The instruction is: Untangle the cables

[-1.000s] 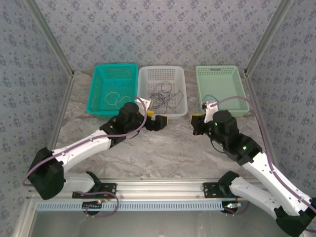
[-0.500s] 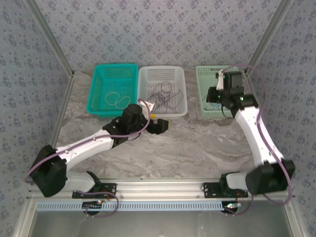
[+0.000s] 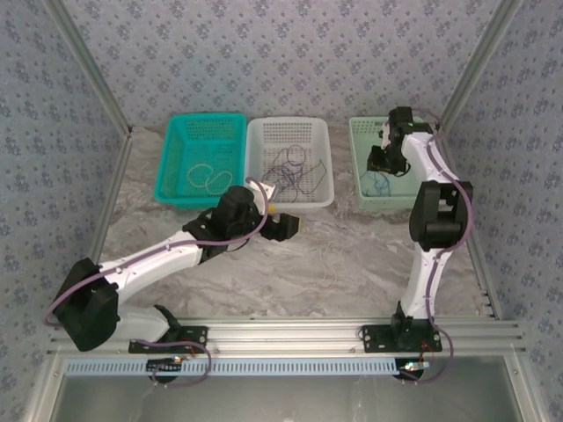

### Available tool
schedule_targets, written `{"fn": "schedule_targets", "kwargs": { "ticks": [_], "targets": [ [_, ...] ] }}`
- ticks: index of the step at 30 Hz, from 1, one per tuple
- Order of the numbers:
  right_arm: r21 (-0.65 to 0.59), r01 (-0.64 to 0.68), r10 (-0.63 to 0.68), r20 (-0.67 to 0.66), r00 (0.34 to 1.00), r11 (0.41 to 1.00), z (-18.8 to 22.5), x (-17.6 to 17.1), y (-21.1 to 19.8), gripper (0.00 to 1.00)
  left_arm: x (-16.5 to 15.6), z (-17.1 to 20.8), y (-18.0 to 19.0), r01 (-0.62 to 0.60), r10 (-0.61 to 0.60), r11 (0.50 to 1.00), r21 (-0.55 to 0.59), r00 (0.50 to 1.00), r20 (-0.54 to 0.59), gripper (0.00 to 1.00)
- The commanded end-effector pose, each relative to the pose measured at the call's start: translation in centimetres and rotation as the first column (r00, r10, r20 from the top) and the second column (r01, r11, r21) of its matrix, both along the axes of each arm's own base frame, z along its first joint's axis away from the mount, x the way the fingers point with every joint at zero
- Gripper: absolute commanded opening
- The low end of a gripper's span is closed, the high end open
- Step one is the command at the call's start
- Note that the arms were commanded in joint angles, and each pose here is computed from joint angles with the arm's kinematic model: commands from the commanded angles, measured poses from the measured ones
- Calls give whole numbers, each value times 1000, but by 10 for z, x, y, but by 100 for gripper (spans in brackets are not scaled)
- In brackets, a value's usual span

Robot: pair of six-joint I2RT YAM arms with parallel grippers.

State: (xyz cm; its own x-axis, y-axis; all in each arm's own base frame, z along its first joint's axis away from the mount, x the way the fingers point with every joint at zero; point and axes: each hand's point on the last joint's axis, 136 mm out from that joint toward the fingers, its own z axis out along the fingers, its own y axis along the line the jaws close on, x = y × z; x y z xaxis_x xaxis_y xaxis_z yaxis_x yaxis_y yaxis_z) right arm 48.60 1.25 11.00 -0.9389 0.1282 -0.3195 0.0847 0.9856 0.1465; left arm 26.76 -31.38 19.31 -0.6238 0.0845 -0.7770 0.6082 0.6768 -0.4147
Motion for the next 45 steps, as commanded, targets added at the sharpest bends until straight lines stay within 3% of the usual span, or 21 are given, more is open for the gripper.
{"fn": "schedule_targets", "kwargs": {
  "ticks": [1, 6, 9, 19, 26, 33, 45],
  "targets": [
    [-28, 31, -33, -57, 998, 999, -2, -4, -15, 66, -2, 1, 4, 6, -7, 1000, 28, 1000, 12, 97],
    [-93, 20, -15, 57, 998, 995, 28, -13, -8, 91, -2, 2, 1, 17, -17, 1000, 23, 1000, 14, 97],
    [-90, 25, -10, 161, 987, 996, 56, -22, 0, 100, -3, 0, -1, 29, -29, 999, 27, 1000, 6, 97],
    [-93, 24, 6, 317, 948, 995, 110, -80, 13, 96, -4, -7, -5, 40, -40, 998, 50, 999, -9, 96],
    [-59, -129, 141, 316, 938, 990, 103, -148, 61, 84, 6, -14, 8, -52, 53, 997, 50, 998, -31, 99],
    [-34, -139, 143, 166, 976, 990, 33, -216, 88, 82, 5, -20, 6, -49, 51, 998, 31, 997, -54, 98],
    [20, -14, 14, -4, 1000, 1000, -52, -257, 82, 69, 5, -22, 6, -58, 59, 998, 17, 996, -68, 99]
  ]
}}
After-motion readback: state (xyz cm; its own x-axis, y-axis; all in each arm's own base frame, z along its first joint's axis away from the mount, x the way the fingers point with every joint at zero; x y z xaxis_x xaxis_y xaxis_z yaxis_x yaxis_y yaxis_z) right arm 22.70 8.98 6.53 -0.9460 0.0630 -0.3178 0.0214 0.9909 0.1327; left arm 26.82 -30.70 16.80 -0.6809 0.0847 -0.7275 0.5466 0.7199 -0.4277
